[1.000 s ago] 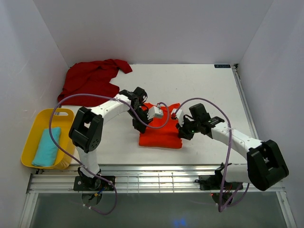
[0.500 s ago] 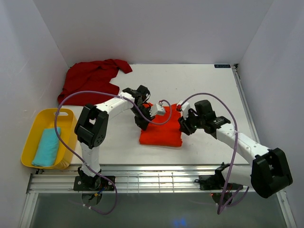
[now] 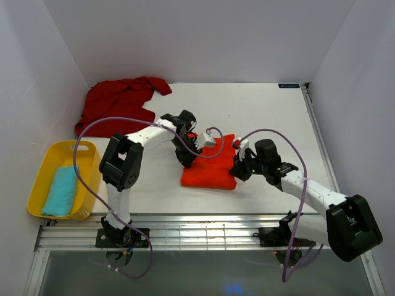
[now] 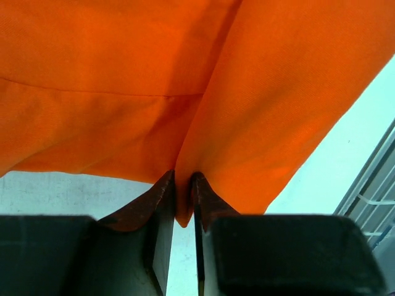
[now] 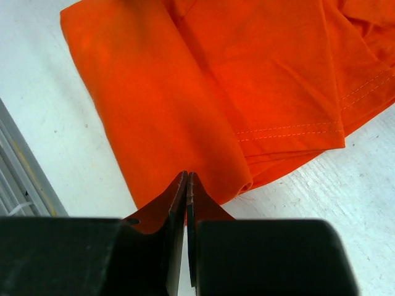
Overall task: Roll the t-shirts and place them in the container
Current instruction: Roll the T-shirt to the center of the board.
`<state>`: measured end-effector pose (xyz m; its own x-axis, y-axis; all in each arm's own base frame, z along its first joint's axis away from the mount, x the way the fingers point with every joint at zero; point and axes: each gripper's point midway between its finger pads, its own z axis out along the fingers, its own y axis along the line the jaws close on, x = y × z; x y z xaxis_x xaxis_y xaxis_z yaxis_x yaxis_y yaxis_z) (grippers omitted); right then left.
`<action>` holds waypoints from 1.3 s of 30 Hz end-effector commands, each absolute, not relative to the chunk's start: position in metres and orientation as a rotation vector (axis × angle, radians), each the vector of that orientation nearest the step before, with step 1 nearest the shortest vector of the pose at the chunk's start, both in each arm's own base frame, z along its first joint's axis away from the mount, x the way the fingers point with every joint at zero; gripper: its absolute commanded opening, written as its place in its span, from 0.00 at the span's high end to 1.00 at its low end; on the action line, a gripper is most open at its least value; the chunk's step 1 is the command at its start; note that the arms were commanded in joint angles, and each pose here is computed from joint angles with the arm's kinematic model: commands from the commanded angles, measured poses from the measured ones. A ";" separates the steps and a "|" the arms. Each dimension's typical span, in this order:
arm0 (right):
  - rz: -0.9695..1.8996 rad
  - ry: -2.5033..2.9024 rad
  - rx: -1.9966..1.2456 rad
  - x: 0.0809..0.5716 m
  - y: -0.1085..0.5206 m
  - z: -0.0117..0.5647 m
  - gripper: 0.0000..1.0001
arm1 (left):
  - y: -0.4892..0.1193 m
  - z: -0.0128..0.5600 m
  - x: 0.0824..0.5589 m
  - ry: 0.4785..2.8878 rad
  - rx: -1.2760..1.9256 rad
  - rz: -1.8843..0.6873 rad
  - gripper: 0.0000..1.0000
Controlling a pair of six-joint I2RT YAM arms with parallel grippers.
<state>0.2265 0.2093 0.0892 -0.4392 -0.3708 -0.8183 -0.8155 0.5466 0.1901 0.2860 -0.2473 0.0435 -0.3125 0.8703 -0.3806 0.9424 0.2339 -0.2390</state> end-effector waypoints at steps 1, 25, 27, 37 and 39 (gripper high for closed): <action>0.793 1.964 -0.891 0.245 0.223 0.102 0.92 | -0.254 0.056 0.306 2.303 1.652 -0.593 0.68; 0.677 2.147 -0.781 0.272 0.215 0.070 0.92 | -0.251 0.115 0.269 1.675 1.892 -0.161 0.39; 0.683 2.130 -0.796 0.271 0.216 0.073 0.91 | -0.237 0.081 0.243 1.618 2.000 -0.090 0.37; 0.704 2.121 -0.809 0.265 0.216 0.071 0.91 | -0.240 0.067 0.246 1.403 1.994 0.038 0.27; 0.702 2.116 -0.812 0.264 0.216 0.073 0.91 | -0.243 0.062 0.244 1.426 1.985 0.016 0.27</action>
